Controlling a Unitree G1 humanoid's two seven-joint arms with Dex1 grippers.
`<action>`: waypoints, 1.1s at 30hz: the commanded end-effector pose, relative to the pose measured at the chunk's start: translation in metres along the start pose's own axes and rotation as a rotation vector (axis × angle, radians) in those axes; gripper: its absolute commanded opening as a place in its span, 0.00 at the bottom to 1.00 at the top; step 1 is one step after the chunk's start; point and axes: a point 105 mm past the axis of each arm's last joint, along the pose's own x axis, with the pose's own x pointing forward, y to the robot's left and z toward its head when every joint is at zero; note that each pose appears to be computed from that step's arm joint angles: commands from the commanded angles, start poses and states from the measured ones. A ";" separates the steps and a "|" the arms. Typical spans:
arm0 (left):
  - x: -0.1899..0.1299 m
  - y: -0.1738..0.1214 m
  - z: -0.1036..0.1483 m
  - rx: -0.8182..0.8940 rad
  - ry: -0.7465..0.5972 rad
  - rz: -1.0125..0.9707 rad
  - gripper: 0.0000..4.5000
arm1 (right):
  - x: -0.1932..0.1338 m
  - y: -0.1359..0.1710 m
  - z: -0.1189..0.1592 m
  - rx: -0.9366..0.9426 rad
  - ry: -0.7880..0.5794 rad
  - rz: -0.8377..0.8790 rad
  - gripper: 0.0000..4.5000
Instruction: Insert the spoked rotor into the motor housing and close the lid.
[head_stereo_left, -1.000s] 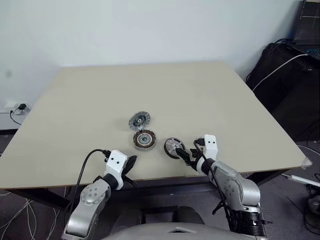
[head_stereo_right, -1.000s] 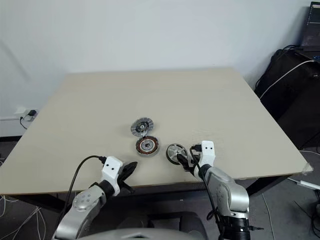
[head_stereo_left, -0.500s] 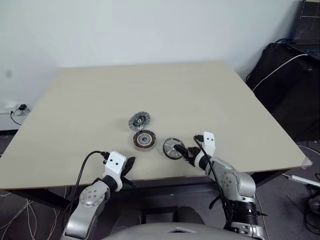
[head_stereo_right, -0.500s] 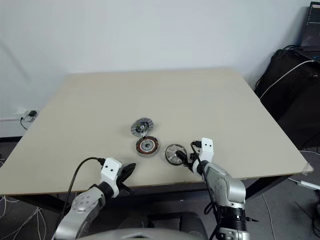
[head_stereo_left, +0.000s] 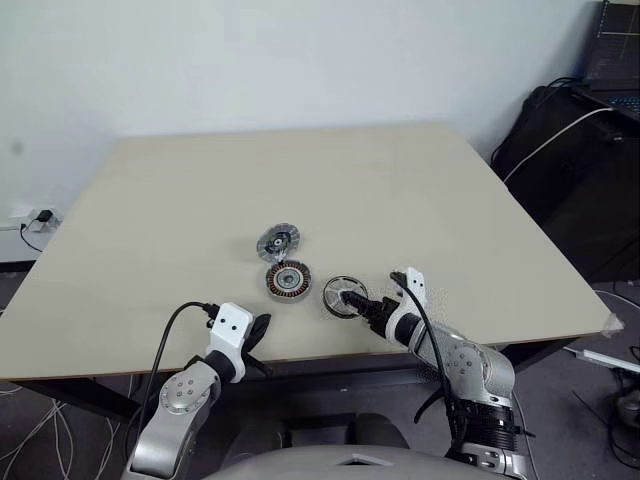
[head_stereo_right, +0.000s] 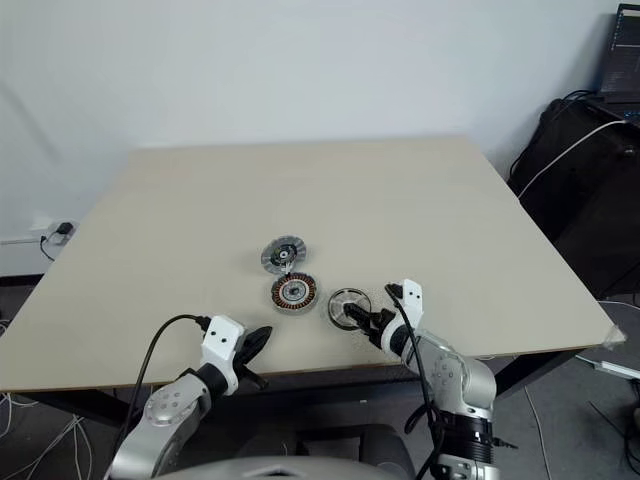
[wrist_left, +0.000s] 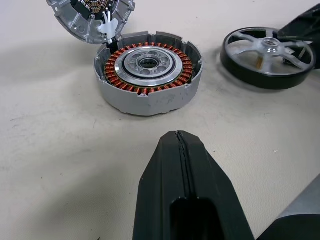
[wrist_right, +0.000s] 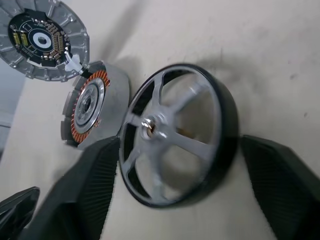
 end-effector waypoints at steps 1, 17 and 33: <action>0.001 -0.001 0.015 0.022 -0.052 0.003 0.00 | 0.001 0.007 0.003 0.023 -0.011 0.037 0.64; 0.001 -0.001 0.013 0.019 -0.046 0.010 0.00 | -0.008 0.042 0.015 0.054 -0.058 0.167 0.10; -0.001 -0.001 0.013 0.011 -0.051 0.020 0.00 | 0.042 0.118 0.014 0.096 0.054 0.361 0.10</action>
